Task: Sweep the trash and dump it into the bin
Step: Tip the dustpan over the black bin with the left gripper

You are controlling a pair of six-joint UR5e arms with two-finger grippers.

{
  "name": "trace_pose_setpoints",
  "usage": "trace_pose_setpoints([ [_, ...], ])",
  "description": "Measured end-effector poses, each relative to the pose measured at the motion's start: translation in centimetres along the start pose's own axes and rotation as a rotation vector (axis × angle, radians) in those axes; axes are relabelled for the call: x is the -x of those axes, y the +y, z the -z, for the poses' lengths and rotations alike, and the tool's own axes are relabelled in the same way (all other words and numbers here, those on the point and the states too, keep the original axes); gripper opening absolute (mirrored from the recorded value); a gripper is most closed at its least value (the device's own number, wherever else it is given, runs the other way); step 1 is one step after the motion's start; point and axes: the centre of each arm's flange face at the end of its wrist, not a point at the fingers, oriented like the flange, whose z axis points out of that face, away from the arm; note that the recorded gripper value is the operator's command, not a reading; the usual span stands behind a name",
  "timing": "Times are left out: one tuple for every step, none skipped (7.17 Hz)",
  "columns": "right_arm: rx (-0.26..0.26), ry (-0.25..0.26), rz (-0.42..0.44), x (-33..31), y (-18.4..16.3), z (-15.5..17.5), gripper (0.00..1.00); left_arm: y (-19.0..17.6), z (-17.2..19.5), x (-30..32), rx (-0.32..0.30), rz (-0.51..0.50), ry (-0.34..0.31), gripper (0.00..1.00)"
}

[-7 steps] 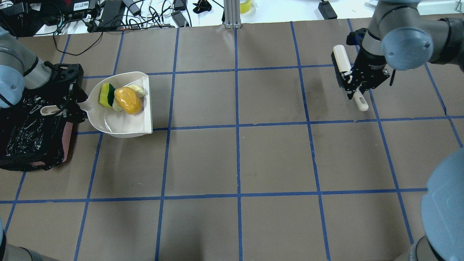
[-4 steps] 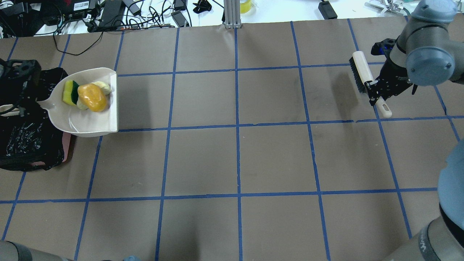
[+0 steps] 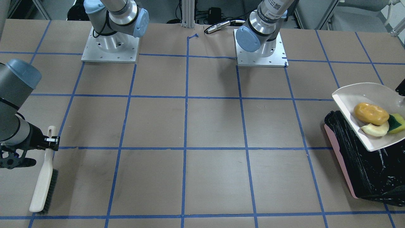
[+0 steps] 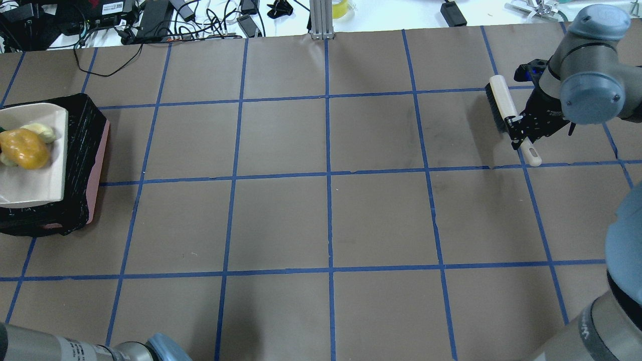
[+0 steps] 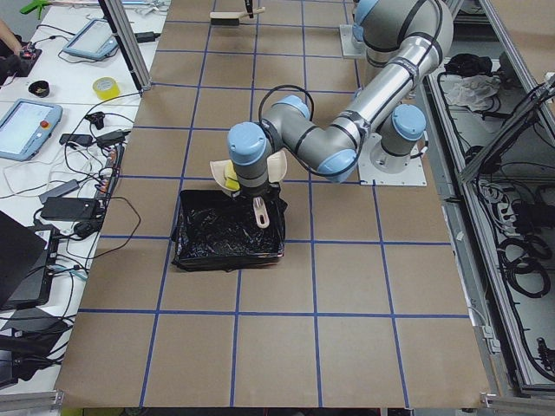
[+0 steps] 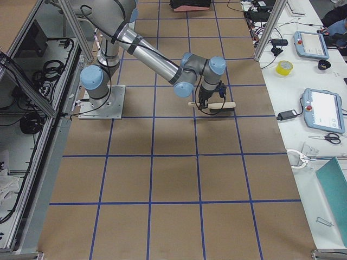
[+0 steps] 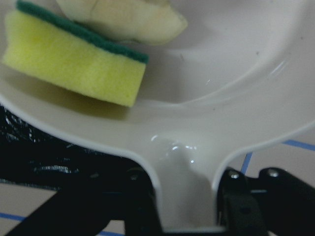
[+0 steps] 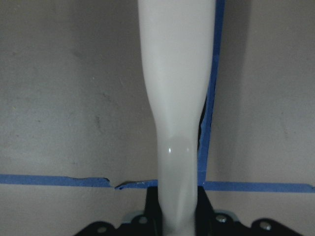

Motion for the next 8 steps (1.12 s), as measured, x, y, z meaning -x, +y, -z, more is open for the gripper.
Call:
trace_pose_setpoints([
  [0.004,-0.002,-0.019,0.0,-0.1,-0.2,0.00,3.0,1.2,-0.5,0.016,0.025,-0.024,0.00],
  [0.007,-0.004,-0.026,0.0,0.0,-0.4,0.00,5.2,2.2,-0.6,0.049,0.034,-0.047,0.00],
  [0.011,-0.005,-0.027,0.0,0.0,-0.6,0.00,7.1,2.9,-0.4,0.102,0.027,-0.058,0.00],
  [0.015,-0.007,-0.027,0.1,0.0,-0.7,0.09,8.2,3.4,-0.1,0.148,0.020,-0.058,0.00],
  [0.021,-0.009,-0.026,0.1,0.1,-1.0,0.55,8.7,3.9,0.2,0.186,0.013,-0.071,0.00],
  [0.023,-0.011,-0.024,0.1,0.1,-1.2,0.80,8.3,4.7,0.8,0.252,-0.009,-0.086,0.00],
  [0.024,-0.012,-0.026,0.1,0.0,-1.3,0.97,6.9,5.5,1.6,0.345,-0.035,-0.081,0.00],
  [0.024,-0.012,-0.029,0.1,0.0,-1.4,0.99,4.5,6.2,2.7,0.445,-0.047,-0.057,0.00],
])
